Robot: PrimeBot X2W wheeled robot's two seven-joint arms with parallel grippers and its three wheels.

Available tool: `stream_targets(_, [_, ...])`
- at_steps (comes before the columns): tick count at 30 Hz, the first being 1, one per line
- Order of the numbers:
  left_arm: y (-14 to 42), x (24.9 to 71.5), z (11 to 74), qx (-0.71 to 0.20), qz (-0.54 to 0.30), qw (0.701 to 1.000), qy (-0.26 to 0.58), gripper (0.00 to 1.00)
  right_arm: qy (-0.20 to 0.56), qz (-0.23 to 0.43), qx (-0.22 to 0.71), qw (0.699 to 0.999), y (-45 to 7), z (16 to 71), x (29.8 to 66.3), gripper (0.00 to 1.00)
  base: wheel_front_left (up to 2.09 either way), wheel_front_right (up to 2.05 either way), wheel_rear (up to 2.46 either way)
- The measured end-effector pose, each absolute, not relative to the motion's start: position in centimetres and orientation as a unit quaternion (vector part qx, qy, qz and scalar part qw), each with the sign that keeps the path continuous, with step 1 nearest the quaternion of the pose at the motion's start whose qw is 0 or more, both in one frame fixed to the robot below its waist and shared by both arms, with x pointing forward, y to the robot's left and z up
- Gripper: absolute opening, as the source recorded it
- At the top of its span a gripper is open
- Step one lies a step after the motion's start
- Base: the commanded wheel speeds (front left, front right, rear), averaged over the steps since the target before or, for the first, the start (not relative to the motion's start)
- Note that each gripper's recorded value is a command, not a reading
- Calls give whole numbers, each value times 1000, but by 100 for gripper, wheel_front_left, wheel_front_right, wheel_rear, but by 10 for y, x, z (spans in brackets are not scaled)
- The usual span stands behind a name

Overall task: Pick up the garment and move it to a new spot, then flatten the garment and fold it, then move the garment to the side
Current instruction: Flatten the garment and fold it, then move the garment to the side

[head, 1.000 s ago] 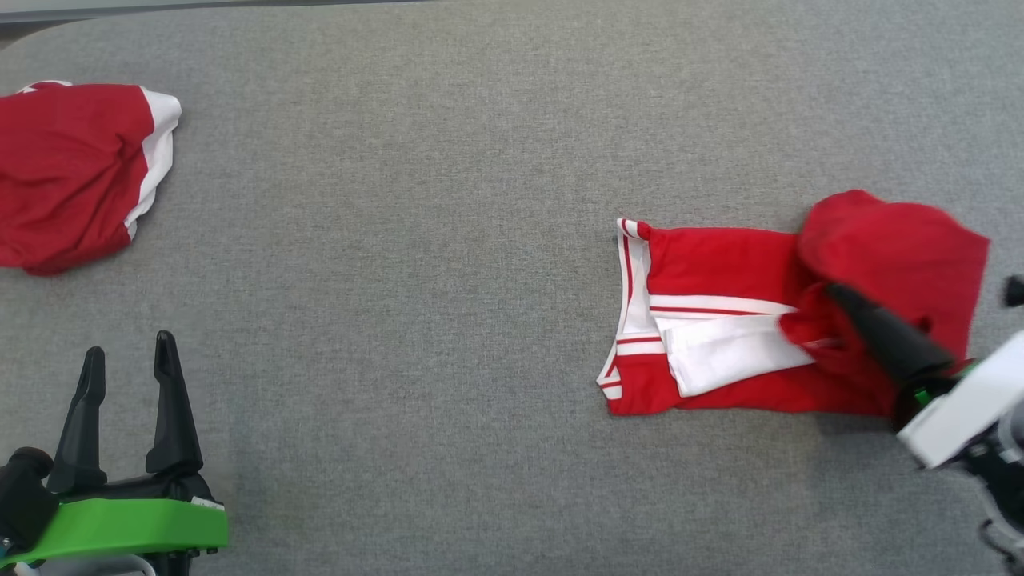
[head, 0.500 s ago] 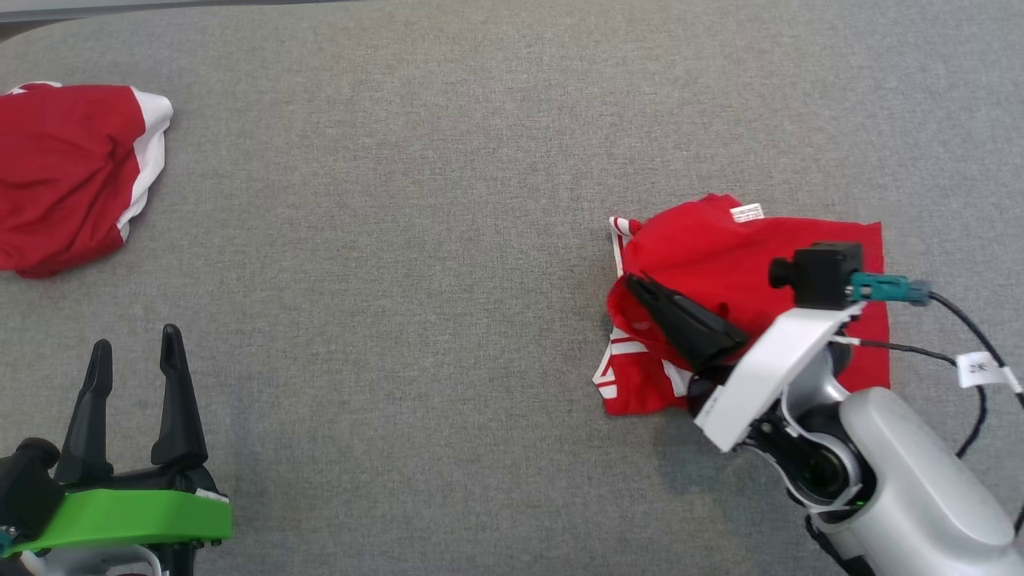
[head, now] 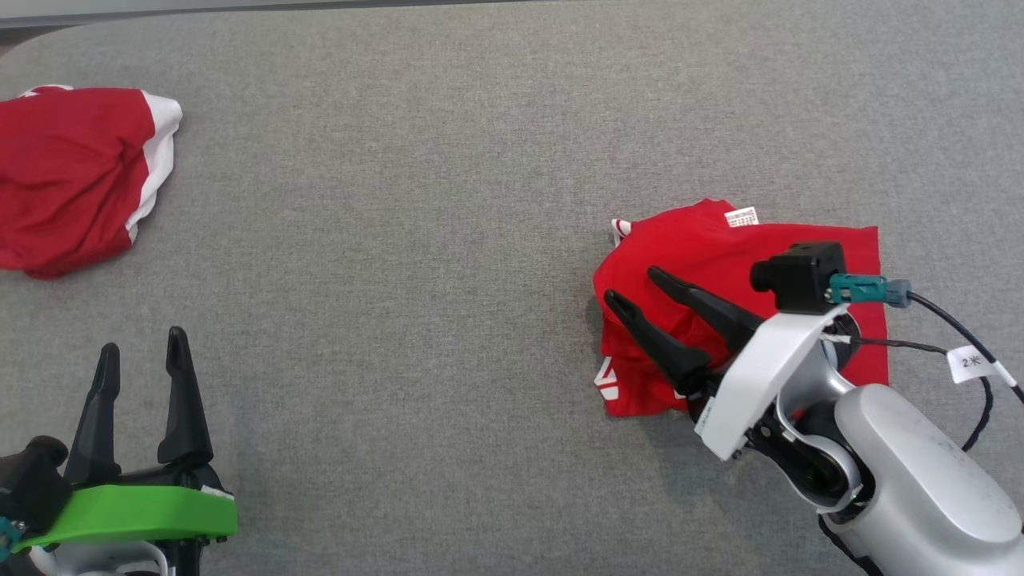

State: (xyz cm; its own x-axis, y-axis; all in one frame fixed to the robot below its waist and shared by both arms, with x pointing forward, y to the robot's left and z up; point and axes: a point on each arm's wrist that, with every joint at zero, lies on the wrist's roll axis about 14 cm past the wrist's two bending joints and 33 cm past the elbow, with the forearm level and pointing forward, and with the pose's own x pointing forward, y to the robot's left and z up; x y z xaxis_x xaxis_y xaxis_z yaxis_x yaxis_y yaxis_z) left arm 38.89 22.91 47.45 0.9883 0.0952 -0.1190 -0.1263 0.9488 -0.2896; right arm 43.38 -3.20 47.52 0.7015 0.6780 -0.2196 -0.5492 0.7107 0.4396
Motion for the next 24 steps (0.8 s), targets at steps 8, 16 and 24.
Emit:
stream_targets(8, [223, 391, 478, -154, 47, 986, 47, 100, 120, 291, 165, 935, -91, 519, 429, 100, 0, 0, 0])
stream_targets(16, [209, 395, 481, -166, 31, 985, 40, 100, 186, 122, 166, 961, -203, 471, 421, 100, 0, 0, 0])
stream_targets(24, [209, 392, 480, -154, 33, 987, 37, 100, 239, 87, 205, 945, -209, 428, 421, 100, 0, 0, 0])
